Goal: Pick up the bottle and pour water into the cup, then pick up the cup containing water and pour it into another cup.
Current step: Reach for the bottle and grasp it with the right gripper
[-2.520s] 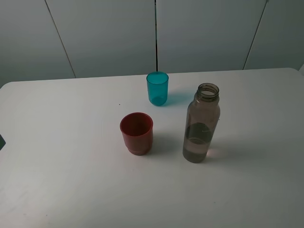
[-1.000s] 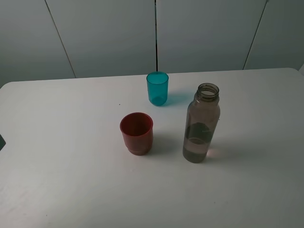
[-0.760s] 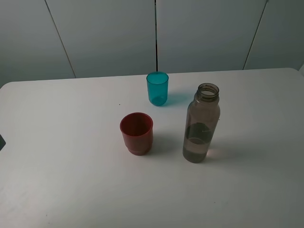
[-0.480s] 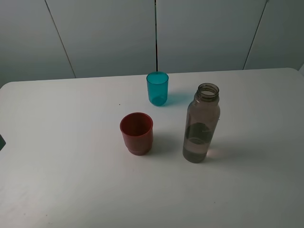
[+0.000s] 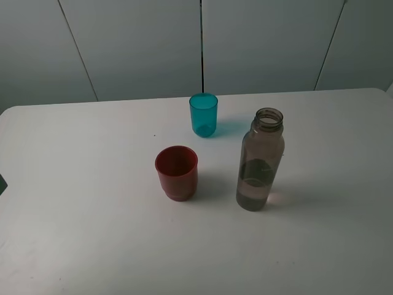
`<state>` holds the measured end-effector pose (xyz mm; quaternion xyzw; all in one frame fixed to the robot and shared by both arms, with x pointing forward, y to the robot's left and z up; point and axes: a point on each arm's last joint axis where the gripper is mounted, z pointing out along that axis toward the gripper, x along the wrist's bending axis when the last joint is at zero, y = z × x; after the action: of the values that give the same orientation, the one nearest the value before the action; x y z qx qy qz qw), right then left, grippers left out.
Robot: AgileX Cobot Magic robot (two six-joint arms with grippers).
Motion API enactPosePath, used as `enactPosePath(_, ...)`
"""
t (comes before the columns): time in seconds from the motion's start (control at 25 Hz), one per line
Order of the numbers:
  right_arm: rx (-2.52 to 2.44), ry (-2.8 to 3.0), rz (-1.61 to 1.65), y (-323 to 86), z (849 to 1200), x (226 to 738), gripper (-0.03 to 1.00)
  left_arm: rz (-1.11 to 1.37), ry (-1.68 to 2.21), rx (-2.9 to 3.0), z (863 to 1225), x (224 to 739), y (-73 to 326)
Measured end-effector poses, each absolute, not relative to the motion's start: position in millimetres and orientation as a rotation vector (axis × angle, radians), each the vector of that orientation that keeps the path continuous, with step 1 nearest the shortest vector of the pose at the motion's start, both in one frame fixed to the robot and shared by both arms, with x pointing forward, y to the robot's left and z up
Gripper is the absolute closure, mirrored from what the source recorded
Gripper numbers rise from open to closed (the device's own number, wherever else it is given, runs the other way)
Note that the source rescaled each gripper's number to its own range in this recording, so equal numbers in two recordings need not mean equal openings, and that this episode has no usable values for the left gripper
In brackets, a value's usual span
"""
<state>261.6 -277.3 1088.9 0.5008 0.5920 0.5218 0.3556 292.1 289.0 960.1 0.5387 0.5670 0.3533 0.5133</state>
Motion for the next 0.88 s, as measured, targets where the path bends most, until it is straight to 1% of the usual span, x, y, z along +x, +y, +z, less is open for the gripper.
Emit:
enactPosePath(0.2,1.217,1.779,1.321,-263.1,1088.3,320.9,-0.03,0.849,1.364,1.294,960.1,292.1,289.0)
enactPosePath(0.28,1.207,1.867,1.311,-258.8,1080.4,341.7,-0.03,0.849,1.364,1.294,960.1,292.1,289.0)
enactPosePath(0.36,1.221,1.932,1.296,-255.7,1064.2,353.9,-0.03,0.849,1.364,1.294,960.1,292.1,289.0)
enactPosePath(0.56,1.187,2.038,1.32,-242.7,1026.3,352.8,-0.03,0.849,1.364,1.294,960.1,292.1,289.0)
enactPosePath(0.72,1.198,2.057,1.37,-234.5,1016.1,351.4,-0.03,0.849,1.364,1.294,960.1,292.1,289.0)
enactPosePath(0.88,1.25,1.926,1.262,-240.9,1001.4,354.7,-0.03,0.849,1.364,1.294,960.1,292.1,289.0)
